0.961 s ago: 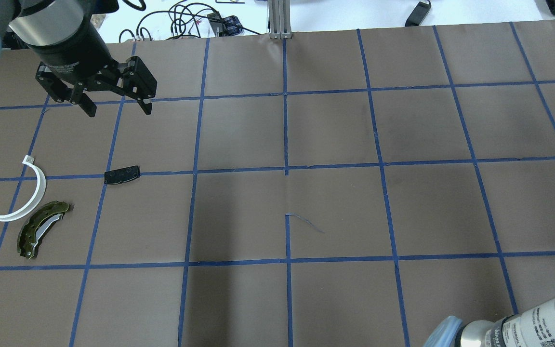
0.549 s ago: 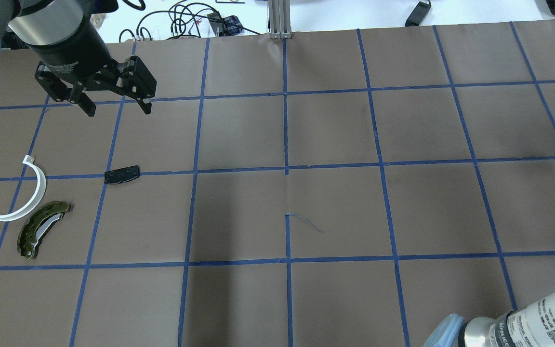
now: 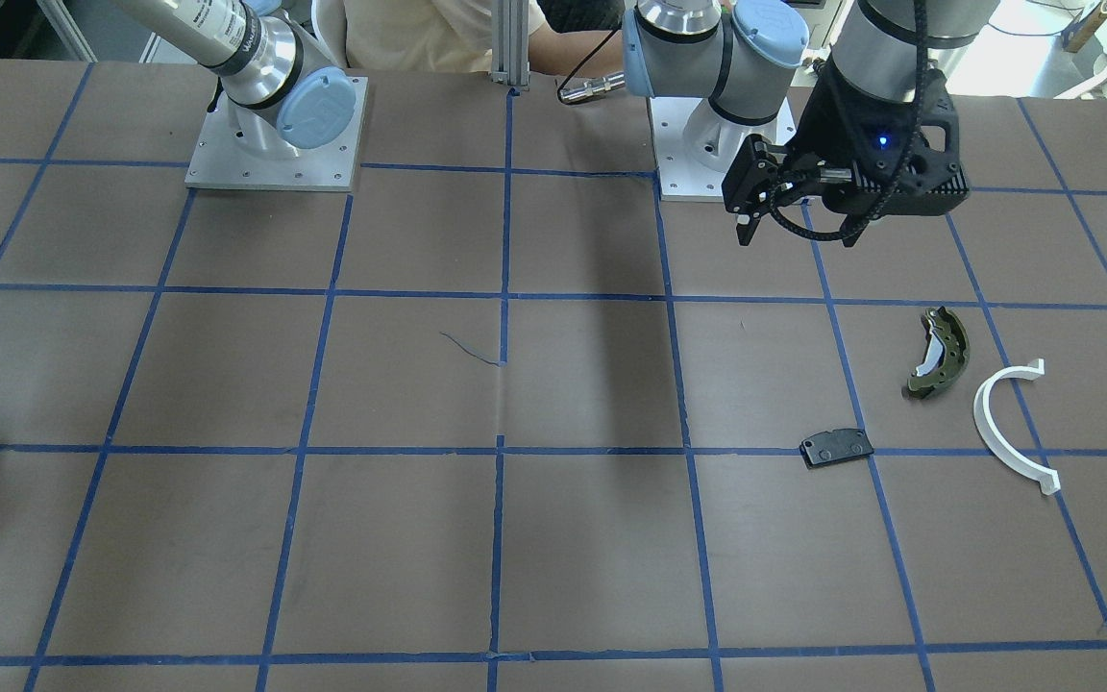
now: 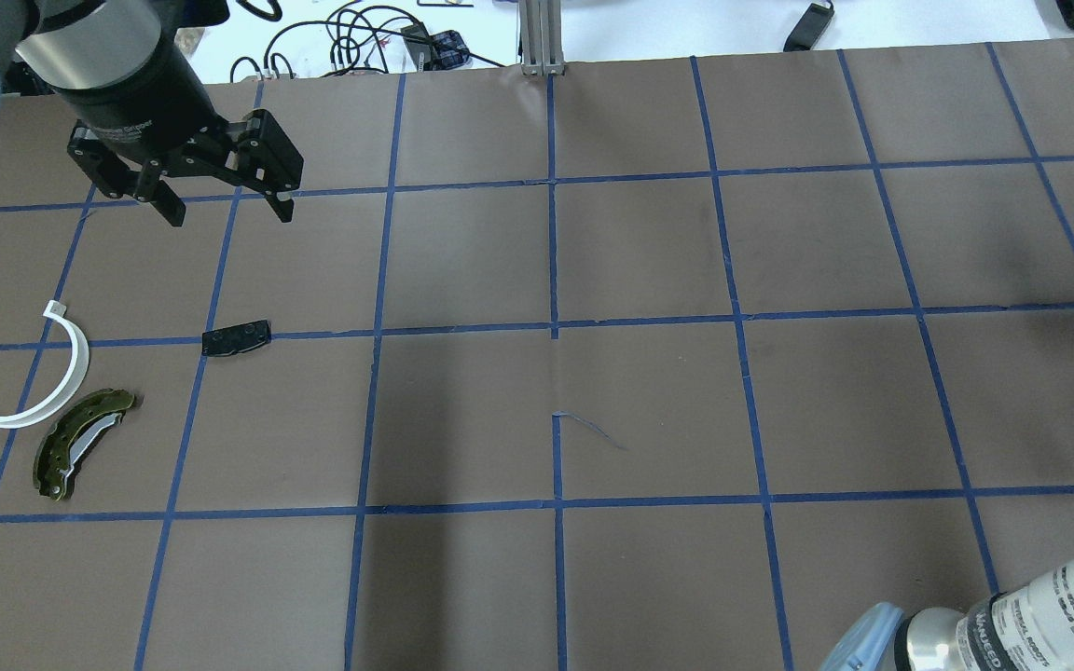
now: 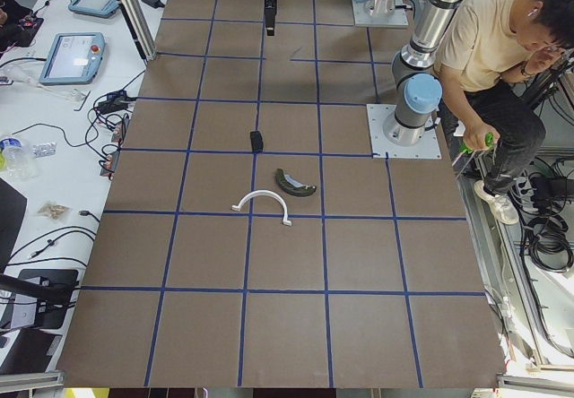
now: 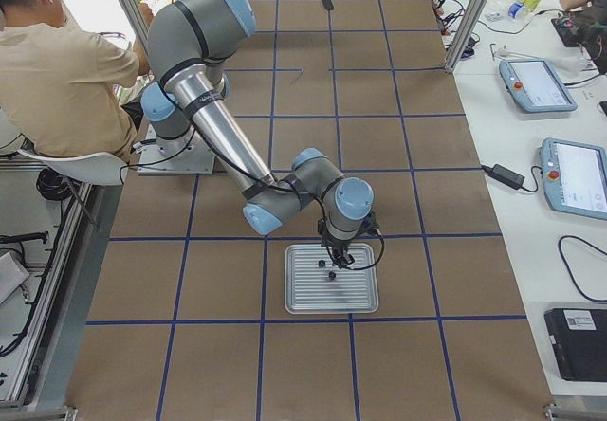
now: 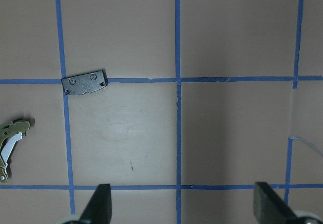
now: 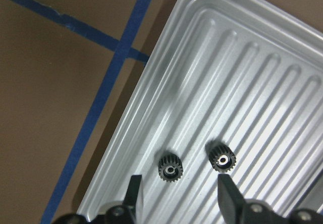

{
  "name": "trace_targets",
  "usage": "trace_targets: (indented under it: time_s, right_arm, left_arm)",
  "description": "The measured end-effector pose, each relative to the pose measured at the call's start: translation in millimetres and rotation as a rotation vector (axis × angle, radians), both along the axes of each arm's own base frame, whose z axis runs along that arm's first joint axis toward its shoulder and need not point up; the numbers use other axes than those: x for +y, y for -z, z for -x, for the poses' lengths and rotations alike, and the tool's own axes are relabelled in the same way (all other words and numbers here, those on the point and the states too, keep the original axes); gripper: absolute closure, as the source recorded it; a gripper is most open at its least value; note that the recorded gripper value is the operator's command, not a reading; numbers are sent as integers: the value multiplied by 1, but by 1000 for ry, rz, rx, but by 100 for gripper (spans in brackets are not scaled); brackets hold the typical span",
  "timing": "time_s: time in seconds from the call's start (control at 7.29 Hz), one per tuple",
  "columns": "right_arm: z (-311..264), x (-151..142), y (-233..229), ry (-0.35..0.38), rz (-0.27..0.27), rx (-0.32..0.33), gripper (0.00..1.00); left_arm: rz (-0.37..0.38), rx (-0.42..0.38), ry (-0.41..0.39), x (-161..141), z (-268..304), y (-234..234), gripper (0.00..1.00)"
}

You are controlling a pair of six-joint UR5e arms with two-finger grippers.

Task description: Place bearing gear from tray to pile

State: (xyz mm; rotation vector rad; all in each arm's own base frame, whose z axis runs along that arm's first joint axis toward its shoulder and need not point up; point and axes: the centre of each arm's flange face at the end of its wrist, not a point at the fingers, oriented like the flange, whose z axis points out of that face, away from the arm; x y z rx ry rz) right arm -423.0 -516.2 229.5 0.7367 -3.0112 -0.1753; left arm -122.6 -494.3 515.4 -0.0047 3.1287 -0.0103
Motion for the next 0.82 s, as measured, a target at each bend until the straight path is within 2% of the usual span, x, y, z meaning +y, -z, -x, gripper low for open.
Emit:
trace_targets:
  time_s: [0.27, 0.82]
  right_arm:
    - [2, 1, 11, 0, -27, -1, 47]
    - [4, 1, 30, 4, -47, -18, 47]
  left_arm:
    - [0, 0, 0, 0, 0, 0, 0]
    - [0, 0, -1, 0, 0, 0, 0]
